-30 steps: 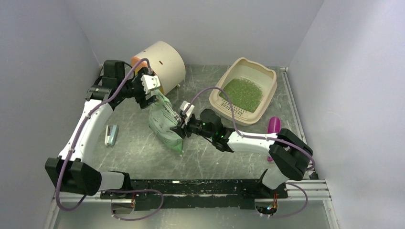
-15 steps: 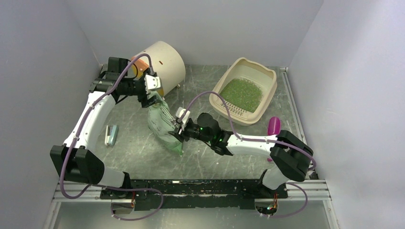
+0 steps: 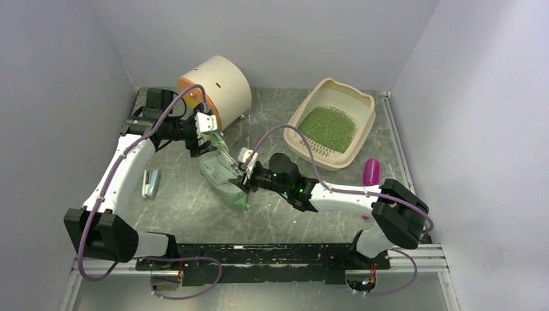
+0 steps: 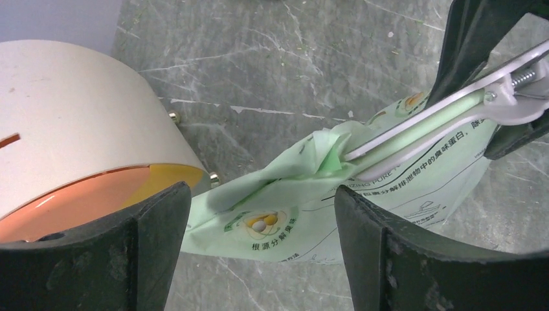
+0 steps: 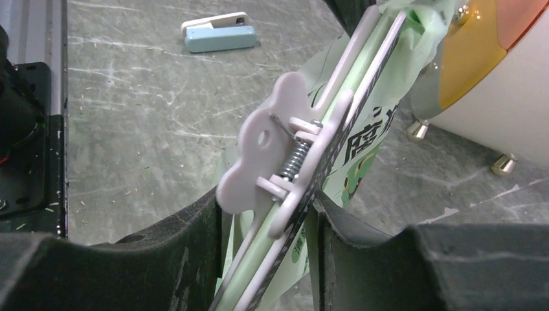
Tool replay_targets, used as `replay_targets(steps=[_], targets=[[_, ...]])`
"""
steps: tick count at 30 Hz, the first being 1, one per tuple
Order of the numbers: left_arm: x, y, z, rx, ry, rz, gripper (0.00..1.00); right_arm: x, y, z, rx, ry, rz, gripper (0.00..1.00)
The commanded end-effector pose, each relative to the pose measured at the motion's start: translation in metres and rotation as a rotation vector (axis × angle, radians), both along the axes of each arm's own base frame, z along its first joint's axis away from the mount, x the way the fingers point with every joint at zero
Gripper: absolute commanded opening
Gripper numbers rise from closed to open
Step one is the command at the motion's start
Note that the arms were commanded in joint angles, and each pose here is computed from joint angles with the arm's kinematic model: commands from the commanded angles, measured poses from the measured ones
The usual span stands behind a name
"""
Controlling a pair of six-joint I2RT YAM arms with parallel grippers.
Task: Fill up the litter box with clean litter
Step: Remove the clamp from the cat litter bag.
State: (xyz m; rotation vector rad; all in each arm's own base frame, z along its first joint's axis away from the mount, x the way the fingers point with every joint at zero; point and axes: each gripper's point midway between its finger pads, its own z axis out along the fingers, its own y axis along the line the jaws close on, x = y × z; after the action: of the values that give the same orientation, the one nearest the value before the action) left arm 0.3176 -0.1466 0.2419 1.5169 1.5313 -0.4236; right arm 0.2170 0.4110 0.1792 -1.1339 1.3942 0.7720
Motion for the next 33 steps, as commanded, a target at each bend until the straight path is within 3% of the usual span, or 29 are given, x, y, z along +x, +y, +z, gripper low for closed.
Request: replay_targets(steps=[1, 8, 11, 14, 16, 19, 26, 30, 33], targets=[[-0.005, -0.011, 0.001, -0.024, 0.012, -0.062, 0.86, -0.024, 0.007, 0.042, 0.077, -0.095, 0.12, 0.07], [-0.013, -0.016, -0.027, 0.016, 0.079, -0.051, 0.84, -0.021, 0.002, 0.045, 0.062, -0.146, 0.116, 0.07], [-0.024, -0.017, -0.041, 0.029, 0.14, -0.067, 0.74, -0.022, 0.004, 0.043, 0.068, -0.135, 0.116, 0.06], [-0.028, -0.016, -0.057, 0.071, 0.161, -0.029, 0.54, -0.022, 0.003, 0.042, 0.082, -0.126, 0.107, 0.06], [-0.034, -0.012, -0.064, 0.095, 0.195, -0.025, 0.3, -0.021, 0.002, 0.042, 0.089, -0.118, 0.099, 0.07], [-0.038, -0.012, -0.059, 0.086, 0.201, -0.022, 0.08, -0.019, 0.001, 0.043, 0.098, -0.107, 0.081, 0.08], [-0.049, -0.017, -0.039, 0.016, 0.245, 0.015, 0.05, -0.011, -0.008, 0.045, 0.127, -0.065, -0.001, 0.22], [-0.052, -0.021, -0.019, -0.055, 0.304, 0.096, 0.05, -0.009, -0.012, 0.055, 0.147, -0.02, -0.042, 0.52], [-0.056, -0.022, -0.019, -0.054, 0.342, 0.121, 0.05, -0.006, -0.015, 0.07, 0.185, -0.017, -0.07, 0.61]])
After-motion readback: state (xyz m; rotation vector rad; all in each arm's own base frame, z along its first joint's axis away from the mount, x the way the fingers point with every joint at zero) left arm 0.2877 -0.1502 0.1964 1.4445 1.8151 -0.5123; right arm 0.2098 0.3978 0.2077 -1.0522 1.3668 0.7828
